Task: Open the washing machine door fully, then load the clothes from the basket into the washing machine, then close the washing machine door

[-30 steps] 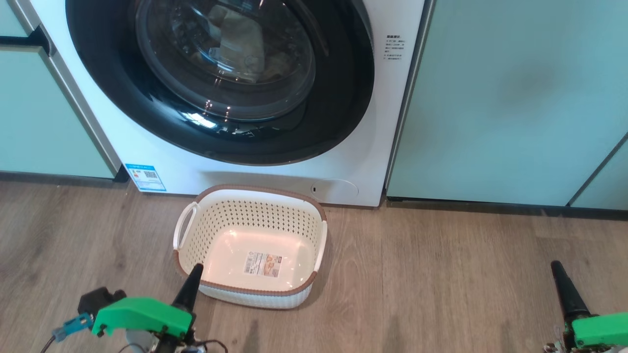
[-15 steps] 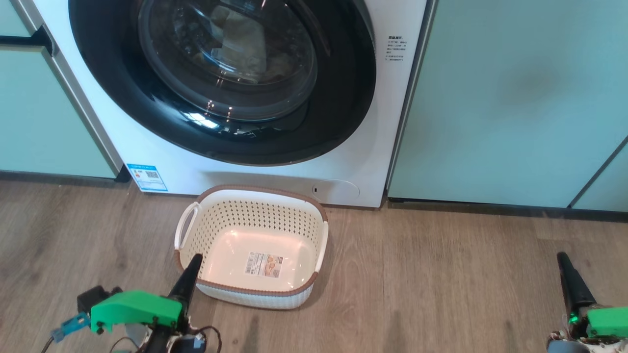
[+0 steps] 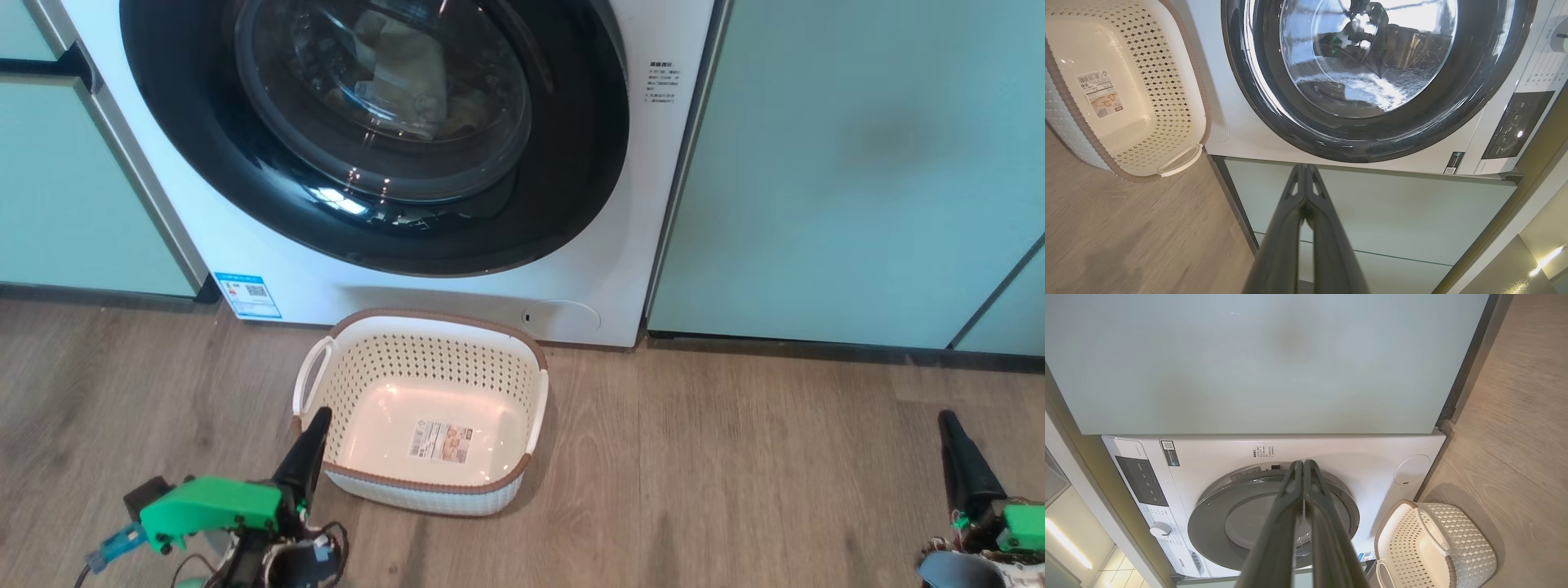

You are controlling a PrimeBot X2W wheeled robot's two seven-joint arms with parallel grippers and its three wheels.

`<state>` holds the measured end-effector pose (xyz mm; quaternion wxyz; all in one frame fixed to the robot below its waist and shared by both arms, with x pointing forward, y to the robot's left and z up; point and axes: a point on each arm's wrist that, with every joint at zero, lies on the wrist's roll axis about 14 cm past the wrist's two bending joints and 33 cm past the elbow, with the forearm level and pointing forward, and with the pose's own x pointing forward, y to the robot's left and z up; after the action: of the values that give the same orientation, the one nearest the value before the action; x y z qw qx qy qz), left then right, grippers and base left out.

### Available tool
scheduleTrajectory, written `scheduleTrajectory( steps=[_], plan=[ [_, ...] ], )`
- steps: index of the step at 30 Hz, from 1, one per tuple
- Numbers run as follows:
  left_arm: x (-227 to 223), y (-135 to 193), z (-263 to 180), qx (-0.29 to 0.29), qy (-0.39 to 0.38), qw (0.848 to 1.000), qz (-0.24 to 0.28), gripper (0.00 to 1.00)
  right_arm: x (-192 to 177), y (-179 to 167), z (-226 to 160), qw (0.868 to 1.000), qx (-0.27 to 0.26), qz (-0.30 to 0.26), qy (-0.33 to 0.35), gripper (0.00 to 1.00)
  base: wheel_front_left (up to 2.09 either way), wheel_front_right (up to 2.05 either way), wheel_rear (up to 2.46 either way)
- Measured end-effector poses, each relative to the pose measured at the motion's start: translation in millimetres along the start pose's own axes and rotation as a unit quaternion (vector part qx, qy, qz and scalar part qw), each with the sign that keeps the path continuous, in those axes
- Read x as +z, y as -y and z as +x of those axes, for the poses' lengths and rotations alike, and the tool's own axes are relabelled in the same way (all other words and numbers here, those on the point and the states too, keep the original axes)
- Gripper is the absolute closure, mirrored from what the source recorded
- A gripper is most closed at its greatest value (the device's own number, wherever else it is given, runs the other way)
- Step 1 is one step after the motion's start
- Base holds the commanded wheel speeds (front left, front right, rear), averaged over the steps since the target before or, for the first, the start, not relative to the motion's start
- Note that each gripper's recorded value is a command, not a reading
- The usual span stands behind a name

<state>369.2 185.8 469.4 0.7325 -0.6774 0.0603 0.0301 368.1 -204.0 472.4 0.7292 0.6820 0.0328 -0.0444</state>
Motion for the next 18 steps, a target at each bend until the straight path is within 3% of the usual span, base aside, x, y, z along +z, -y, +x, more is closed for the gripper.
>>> scheduleTrajectory(
  steps=[7,18],
  plan=[
    [3.0,7.9,3.6,-0.017,0.006,0.999,-0.04,1.0,1.1,-4.3,3.8,0.999,0.007,0.036,0.002,1.0,0.0,0.0,0.0],
    [4.1,7.4,3.5,-0.016,0.009,0.999,-0.042,1.0,1.8,-4.8,4.2,0.999,0.008,0.037,0.003,1.0,0.0,0.0,0.0]
  ],
)
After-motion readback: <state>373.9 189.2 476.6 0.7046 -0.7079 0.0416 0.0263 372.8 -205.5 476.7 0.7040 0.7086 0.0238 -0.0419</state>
